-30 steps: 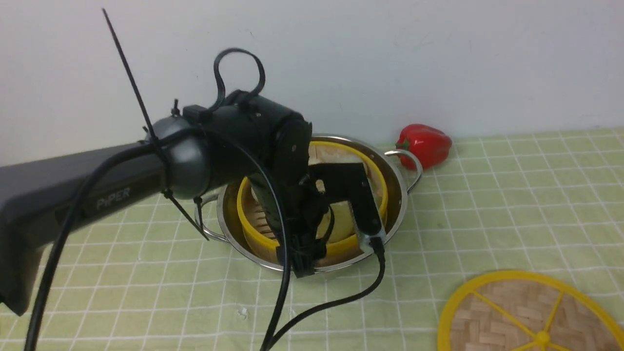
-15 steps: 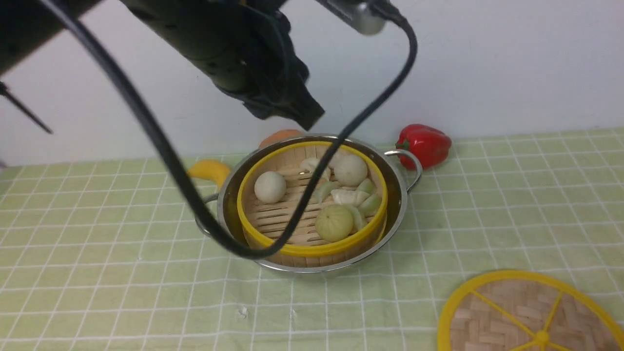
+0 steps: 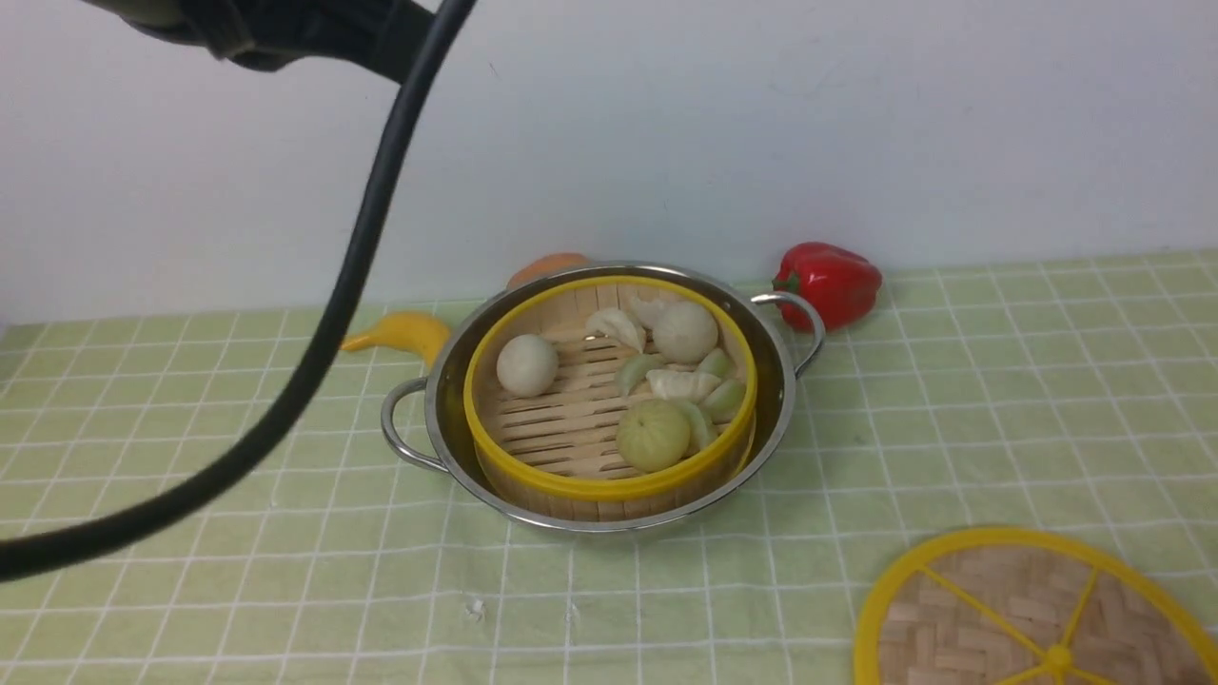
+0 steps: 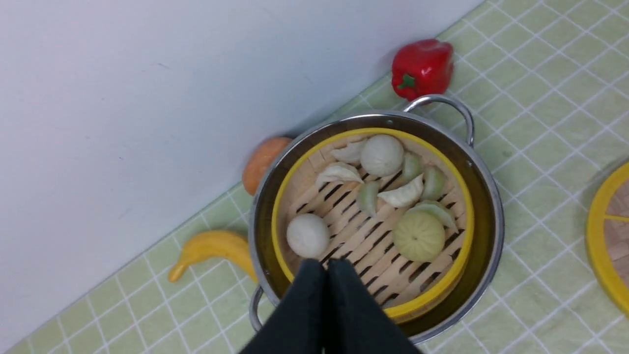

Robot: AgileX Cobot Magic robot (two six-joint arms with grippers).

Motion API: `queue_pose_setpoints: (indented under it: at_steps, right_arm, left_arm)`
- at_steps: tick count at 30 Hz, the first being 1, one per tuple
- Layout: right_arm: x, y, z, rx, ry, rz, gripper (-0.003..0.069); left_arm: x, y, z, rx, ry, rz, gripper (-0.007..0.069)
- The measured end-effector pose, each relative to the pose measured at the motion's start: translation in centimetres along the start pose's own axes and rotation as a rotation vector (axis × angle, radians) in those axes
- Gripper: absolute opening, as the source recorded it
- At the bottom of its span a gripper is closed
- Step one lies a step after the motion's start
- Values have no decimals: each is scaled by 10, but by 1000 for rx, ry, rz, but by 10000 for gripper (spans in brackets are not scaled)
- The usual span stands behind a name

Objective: Place the steamer in the pot on the green tablecloth, and put the lid on the steamer.
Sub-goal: 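Move the gripper down to the bamboo steamer lid and grasp its center knob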

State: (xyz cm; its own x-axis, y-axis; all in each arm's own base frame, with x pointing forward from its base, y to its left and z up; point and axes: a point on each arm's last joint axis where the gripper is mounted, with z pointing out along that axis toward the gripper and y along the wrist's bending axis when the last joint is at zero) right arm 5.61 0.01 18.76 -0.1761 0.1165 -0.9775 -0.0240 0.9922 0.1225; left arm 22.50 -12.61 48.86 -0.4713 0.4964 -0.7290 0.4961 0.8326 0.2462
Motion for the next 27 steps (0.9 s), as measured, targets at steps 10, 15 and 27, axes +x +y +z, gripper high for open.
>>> queue_pose_setpoints:
  at_steps: [10,15,27]
  right_arm:
    - [0,0,0,0,0,0,242]
    - [0,0,0,0,0,1,242]
    - [0,0,0,0,0,1,242]
  left_arm:
    - [89,29,44,-93,-45,-169,-8]
    - [204,25,24,-263,-138,-353,-8]
    - [355,-36,34,-509,-239,-485,13]
